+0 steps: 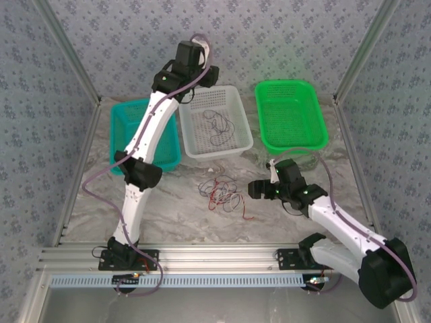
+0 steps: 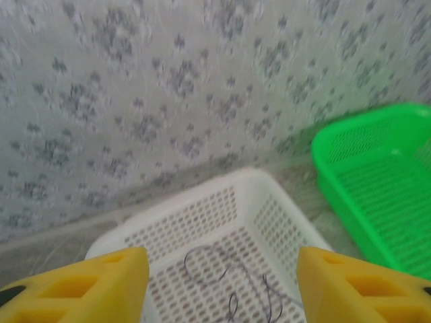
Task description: Untangle the cables
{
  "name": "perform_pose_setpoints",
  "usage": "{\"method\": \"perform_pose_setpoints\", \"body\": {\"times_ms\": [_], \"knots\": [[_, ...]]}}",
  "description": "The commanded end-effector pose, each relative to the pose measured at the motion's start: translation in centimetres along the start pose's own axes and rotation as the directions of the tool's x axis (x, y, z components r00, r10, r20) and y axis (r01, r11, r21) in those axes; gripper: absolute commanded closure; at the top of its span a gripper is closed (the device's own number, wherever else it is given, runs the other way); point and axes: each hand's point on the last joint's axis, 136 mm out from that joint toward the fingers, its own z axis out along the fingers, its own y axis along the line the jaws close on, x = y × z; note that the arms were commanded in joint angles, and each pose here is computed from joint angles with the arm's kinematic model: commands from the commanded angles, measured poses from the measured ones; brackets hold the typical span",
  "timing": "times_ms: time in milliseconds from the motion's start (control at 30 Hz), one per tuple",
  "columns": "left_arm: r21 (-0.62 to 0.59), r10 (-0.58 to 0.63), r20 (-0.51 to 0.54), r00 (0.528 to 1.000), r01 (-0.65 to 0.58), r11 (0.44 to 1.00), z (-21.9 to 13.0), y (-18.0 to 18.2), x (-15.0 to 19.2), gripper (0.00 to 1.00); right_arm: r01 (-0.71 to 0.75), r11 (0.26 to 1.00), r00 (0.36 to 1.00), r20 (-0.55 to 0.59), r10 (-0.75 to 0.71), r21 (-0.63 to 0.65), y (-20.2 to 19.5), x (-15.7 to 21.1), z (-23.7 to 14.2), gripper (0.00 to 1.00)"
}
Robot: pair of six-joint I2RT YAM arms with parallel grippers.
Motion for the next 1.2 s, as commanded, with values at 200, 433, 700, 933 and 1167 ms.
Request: {"method": "perform_pose_setpoints", "body": {"times_ms": [200,433,700,933,1167], "knots": [[0.072,0.050,-0.002,0.999,-0.050,0.996,-3.3,-3.8,1.3,0.31,0.088,0.992,0.994,-0.056,-0.093,-0.088,2.9,-0.7,0.6,0.16],[0.224,-0.131,0.179,0.975,0.090,0.970,-8.2,-3.3,5.4,0.19,0.089,0.993,0.993,-0.072,-0.095,-0.076,2.6,-0.5,1.3,0.16],[0.226,-0.100,0.090,0.991,0.077,0.971,-11.7,-2.7,12.7,0.16,0.008,0.984,0.991,-0.132,-0.032,-0.179,5.4,-1.9,3.6,0.19],[0.248,-0.118,0.106,0.987,0.089,0.965,-13.0,-2.6,15.6,0.15,-0.131,0.960,0.982,-0.162,0.093,-0.247,7.2,-2.7,4.9,0.22],[0.266,-0.102,0.076,0.992,0.078,0.961,-12.6,-3.3,17.5,0.14,-0.213,0.955,0.953,-0.261,0.155,-0.208,7.2,-2.1,6.5,0.28]]}}
